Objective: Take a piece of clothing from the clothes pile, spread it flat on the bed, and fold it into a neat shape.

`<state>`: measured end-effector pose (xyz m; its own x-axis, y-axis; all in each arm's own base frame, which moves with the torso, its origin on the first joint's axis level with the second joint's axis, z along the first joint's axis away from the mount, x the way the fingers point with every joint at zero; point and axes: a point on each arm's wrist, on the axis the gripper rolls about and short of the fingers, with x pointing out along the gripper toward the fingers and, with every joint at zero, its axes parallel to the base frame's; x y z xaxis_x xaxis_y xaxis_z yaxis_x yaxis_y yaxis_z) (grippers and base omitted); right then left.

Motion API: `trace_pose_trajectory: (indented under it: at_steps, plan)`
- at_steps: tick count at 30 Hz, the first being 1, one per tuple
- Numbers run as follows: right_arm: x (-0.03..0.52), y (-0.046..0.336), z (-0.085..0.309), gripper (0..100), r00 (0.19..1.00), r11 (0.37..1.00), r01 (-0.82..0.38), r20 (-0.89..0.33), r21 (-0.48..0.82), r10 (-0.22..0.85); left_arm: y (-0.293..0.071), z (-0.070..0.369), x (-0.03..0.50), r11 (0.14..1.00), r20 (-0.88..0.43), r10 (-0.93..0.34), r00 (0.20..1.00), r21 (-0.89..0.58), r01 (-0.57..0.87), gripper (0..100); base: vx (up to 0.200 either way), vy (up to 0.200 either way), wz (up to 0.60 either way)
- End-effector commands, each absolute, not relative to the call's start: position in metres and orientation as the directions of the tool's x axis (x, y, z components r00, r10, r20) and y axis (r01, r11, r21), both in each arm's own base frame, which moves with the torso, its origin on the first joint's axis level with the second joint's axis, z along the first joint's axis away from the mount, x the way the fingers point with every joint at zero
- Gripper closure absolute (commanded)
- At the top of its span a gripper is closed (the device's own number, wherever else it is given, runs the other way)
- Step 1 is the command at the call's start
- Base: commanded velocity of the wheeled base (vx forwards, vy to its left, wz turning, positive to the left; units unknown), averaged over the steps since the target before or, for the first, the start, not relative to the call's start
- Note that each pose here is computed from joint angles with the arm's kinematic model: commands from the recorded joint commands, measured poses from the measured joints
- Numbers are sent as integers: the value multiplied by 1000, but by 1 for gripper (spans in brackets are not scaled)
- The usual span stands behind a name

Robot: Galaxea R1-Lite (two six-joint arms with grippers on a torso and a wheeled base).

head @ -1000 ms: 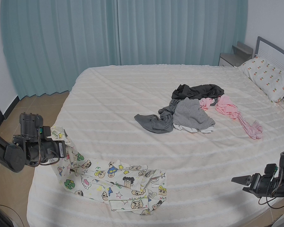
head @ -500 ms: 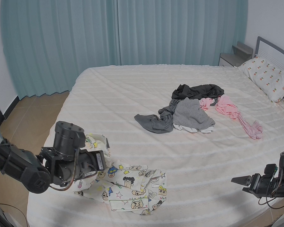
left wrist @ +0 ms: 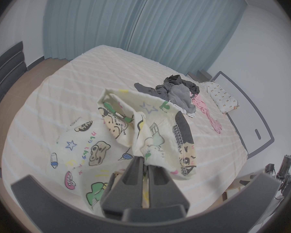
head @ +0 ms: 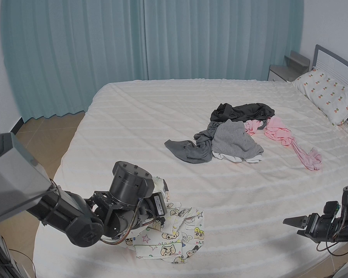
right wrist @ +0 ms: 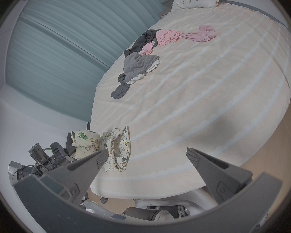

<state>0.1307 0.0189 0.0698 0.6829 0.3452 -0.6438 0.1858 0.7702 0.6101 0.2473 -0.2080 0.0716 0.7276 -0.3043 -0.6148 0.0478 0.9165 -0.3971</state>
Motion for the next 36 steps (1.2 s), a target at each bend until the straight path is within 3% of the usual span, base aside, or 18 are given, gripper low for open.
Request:
trace_pose_trajectory:
  at_steps: [1, 2, 3, 15, 23, 27, 36]
  plan:
    - [127, 19, 66, 0, 671, 771, 196, -657, 605, 345, -218, 59, 244, 921, -642, -310, 701, -387, 53, 100, 0, 0, 0]
    - [127, 19, 66, 0, 670, 772, 195, -657, 605, 346, -220, 58, 243, 920, -644, -314, 698, -388, 56, 100, 0, 0, 0]
    - [127, 19, 66, 0, 669, 772, 196, -658, 605, 346, -221, 58, 242, 919, -644, -315, 697, -390, 55, 0, 0, 0, 0]
    - [128, 19, 65, 0, 663, 776, 198, -665, 599, 344, -223, 72, 240, 902, -605, -320, 729, -430, 39, 0, 0, 0, 0]
    - [128, 20, 66, 0, 664, 777, 187, -660, 601, 351, -180, 99, 211, 878, -570, -313, 760, -478, 3, 0, 0, 0, 0]
    - [132, 22, 69, 0, 674, 777, 166, -645, 608, 360, -168, 95, 198, 816, -557, -352, 752, -576, -45, 0, 0, 0, 0]
    - [182, 65, 106, 0, 694, 768, -69, -522, 637, 496, -140, 83, 196, 713, -513, -460, 725, -700, -44, 0, -133, 0, 0]
